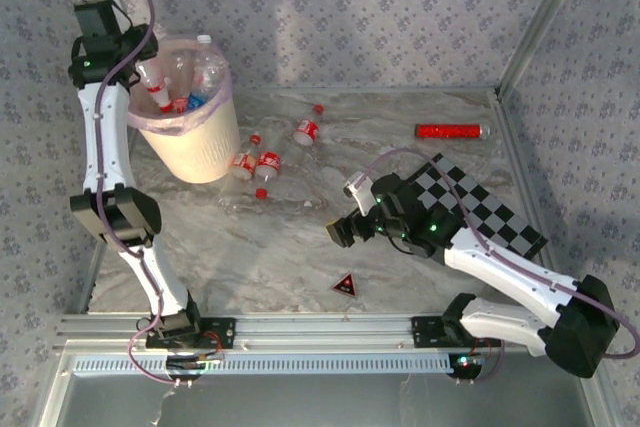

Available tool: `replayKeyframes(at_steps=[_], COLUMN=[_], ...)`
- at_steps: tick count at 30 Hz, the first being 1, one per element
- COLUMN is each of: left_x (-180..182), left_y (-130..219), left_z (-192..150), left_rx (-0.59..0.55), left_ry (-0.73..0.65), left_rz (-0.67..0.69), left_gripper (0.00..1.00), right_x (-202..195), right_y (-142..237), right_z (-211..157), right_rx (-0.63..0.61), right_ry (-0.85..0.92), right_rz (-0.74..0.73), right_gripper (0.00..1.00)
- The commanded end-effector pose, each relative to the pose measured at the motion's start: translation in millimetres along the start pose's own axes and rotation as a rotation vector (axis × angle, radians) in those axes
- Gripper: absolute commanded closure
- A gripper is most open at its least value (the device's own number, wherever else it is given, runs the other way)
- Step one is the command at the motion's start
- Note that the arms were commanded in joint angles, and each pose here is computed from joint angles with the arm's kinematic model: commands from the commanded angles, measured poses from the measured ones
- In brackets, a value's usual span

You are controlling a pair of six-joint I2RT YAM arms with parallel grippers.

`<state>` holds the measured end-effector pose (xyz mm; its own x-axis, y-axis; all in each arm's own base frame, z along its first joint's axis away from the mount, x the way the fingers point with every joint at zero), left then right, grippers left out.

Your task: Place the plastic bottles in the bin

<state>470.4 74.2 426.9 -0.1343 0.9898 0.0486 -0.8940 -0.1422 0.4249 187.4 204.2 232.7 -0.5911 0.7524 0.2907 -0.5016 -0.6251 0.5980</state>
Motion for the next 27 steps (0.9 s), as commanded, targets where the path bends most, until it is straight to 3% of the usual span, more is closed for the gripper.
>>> replayKeyframes(at_steps=[1, 8, 15, 18, 23, 27], left_x=[-11, -26, -35, -38, -37, -34], left_y=[-6, -42, -63, -61, -44, -21], left_z=[-22, -84, -118, -117, -98, -73], left_rx=[0.117, 0.285, 0.373, 0.365, 0.328, 0.278], left_ry=[-0.082, -0.026, 0.024, 0.022, -0.007, -0.037], left_rz=[-0.046, -0.181, -0.237, -0.253, -0.246, -0.225], left_gripper=[1.0, 1.0, 0.97, 0.85, 0.44, 0.32], right_x=[-8, -12, -15, -16, -30, -51], right_y=[3, 3, 1, -2, -9, -21], right_z=[-7, -3, 1, 3, 19, 37], right_rx=[0.013, 0.004, -0.003, 0.0, -0.016, -0.029], right_ry=[-0.023, -0.044, -0.063, -0.077, -0.219, -0.42], right_rz=[-0.04, -0.051, -0.052, -0.055, -0.102, -0.165], right_gripper=[0.0, 0.0, 0.0, 0.0, 0.0, 0.03])
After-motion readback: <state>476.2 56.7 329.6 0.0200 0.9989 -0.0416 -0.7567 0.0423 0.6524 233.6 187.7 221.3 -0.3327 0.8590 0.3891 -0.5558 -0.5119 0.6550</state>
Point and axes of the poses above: each hand's point on the last joint's axis, 136 mm out from that joint toward the fingers, its own y axis back along the fingers, its own x axis along the line the jaws close on, z = x × y, the point moved 8 cm from there along y, back along the fingers, and after that the axes turned 13 degrees about -y, right-handed, at the moved point
